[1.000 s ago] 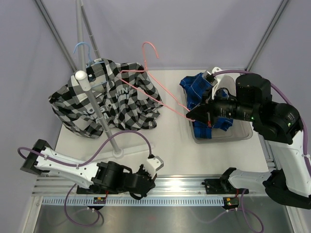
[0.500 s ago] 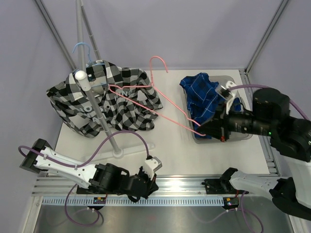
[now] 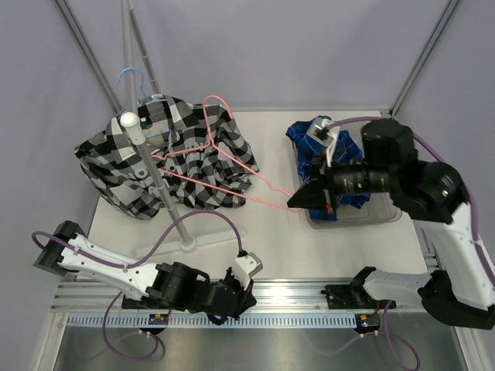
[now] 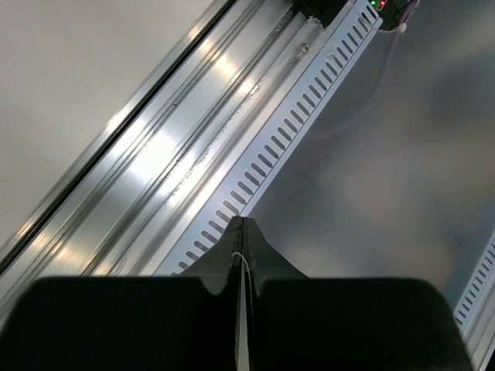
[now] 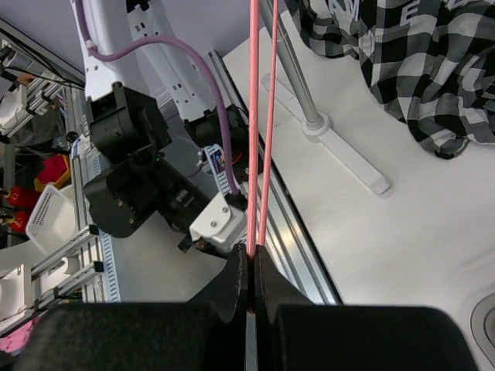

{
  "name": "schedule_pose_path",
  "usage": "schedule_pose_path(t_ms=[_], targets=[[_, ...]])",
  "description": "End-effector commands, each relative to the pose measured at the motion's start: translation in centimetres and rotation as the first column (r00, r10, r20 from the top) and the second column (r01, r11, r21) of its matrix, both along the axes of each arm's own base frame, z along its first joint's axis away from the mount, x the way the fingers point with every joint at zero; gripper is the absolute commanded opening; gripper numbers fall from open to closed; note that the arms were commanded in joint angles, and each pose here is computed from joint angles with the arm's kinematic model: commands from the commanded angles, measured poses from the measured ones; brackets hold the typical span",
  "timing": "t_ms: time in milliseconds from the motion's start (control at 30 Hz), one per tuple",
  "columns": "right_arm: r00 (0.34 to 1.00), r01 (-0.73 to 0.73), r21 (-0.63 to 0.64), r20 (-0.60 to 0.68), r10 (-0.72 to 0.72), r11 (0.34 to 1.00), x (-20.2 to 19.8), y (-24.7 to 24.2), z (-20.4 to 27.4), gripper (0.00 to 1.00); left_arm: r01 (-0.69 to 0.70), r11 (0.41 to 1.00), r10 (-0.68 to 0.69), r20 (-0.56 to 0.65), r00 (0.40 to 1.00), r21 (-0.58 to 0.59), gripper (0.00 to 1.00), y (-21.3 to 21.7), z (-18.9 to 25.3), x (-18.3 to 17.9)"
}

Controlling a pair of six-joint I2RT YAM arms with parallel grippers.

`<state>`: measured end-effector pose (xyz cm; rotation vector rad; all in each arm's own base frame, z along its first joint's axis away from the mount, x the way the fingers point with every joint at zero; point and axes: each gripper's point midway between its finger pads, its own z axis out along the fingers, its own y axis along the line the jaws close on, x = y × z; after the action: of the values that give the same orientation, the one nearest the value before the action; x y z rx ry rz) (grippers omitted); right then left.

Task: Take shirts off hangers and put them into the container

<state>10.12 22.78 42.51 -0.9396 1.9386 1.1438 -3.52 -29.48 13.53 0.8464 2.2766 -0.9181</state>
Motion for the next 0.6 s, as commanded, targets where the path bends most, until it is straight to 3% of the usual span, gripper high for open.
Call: schedule_pose_path(t_ms=[0,200,333,567], targets=[[0.978,-0.181,0.061,0.114,0.174,0.982,0.5,2.7,1.7,0.00,-0.012,0.995,0.011,-0.012,1.000,-0.098,0.00,-1.5,2.7,-0.4],[0.944,-0.324,0.081,0.088,0.317,0.943,2.9,6.9,1.6,0.00,-0.005,0.994,0.004,-0.009,1.000,-0.112,0.00,-1.6,3.1,-0.7],[0.829,-0.558,0.182,0.073,0.555,0.809,1.0,8.6,2.7,0.00,-0.003,0.994,0.002,-0.008,1.000,-0.113,0.00,-1.6,3.2,-0.9],[0.779,-0.618,0.200,0.030,0.626,0.760,2.8,10.9,1.7,0.00,-0.021,0.993,0.021,-0.005,1.000,-0.115,0.00,-1.2,3.3,-0.5]])
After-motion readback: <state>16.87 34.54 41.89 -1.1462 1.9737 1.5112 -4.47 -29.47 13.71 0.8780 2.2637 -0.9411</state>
